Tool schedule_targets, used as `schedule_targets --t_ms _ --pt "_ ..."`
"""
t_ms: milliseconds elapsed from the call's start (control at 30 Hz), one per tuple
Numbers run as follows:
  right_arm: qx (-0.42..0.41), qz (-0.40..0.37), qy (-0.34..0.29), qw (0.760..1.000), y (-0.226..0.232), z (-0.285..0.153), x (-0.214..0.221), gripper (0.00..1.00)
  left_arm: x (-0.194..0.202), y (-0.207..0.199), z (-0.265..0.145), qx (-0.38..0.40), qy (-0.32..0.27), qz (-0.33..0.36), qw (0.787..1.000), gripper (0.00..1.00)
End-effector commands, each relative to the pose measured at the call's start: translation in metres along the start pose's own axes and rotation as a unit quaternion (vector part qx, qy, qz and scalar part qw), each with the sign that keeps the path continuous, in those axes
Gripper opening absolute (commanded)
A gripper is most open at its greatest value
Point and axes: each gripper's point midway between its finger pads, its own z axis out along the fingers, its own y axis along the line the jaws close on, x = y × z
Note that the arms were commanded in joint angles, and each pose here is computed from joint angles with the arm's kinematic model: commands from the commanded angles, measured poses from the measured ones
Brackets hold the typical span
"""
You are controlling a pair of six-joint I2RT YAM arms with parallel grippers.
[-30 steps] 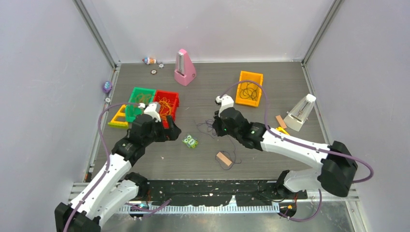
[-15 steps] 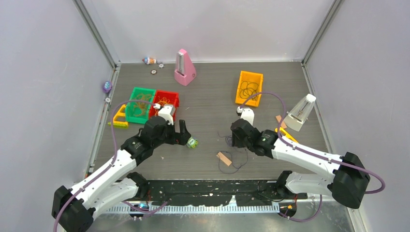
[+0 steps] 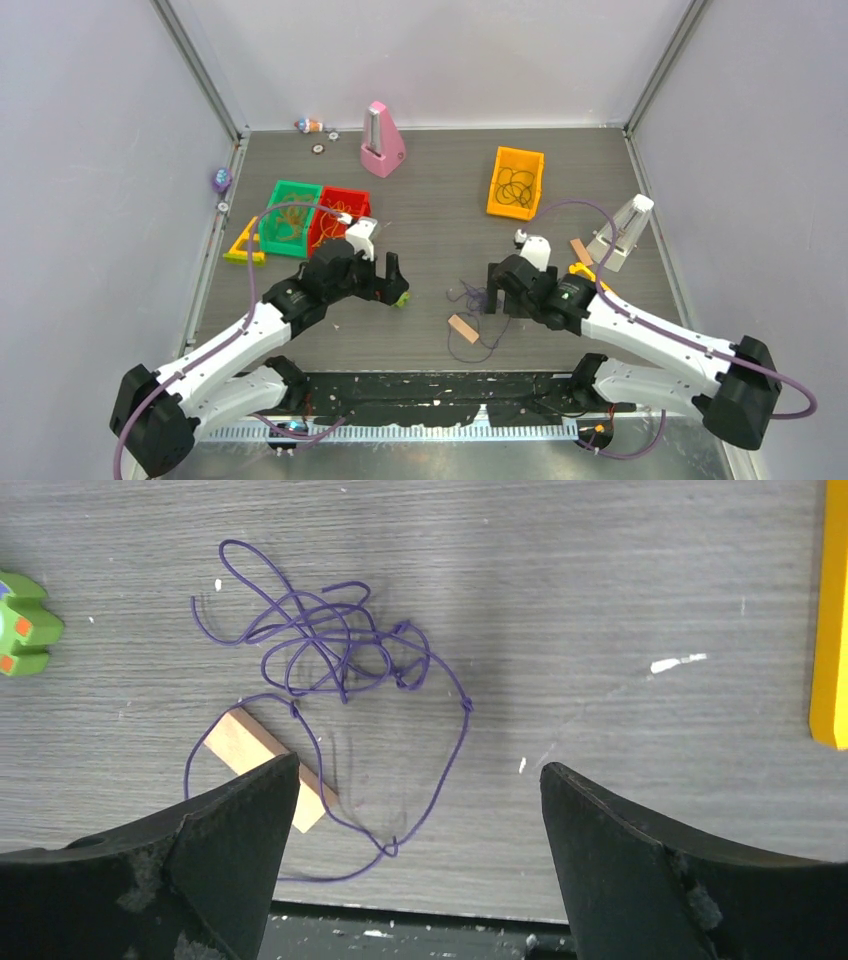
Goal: Untangle the cables
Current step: Pick up the cable at the center of the board.
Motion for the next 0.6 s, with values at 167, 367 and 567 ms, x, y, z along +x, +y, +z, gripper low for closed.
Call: schedule_targets --t_ms 167,367,567 --pt "0.004 0.189 -0.003 0.982 -0.03 -0.025 0.021 0.95 -0.024 -0.024 0.009 0.031 -0.037 0.025 0.999 0.96" --pt "-0.032 0.279 0.024 0.96 -0.022 -0.013 0.047 0.95 -0.036 -0.036 0.015 0.038 -0.052 0.037 0.997 0.98" --pt "-0.077 0.354 0.031 0.932 -0.004 0.015 0.06 0.95 -0.038 -0.039 0.027 0.04 -0.043 0.057 0.997 0.98"
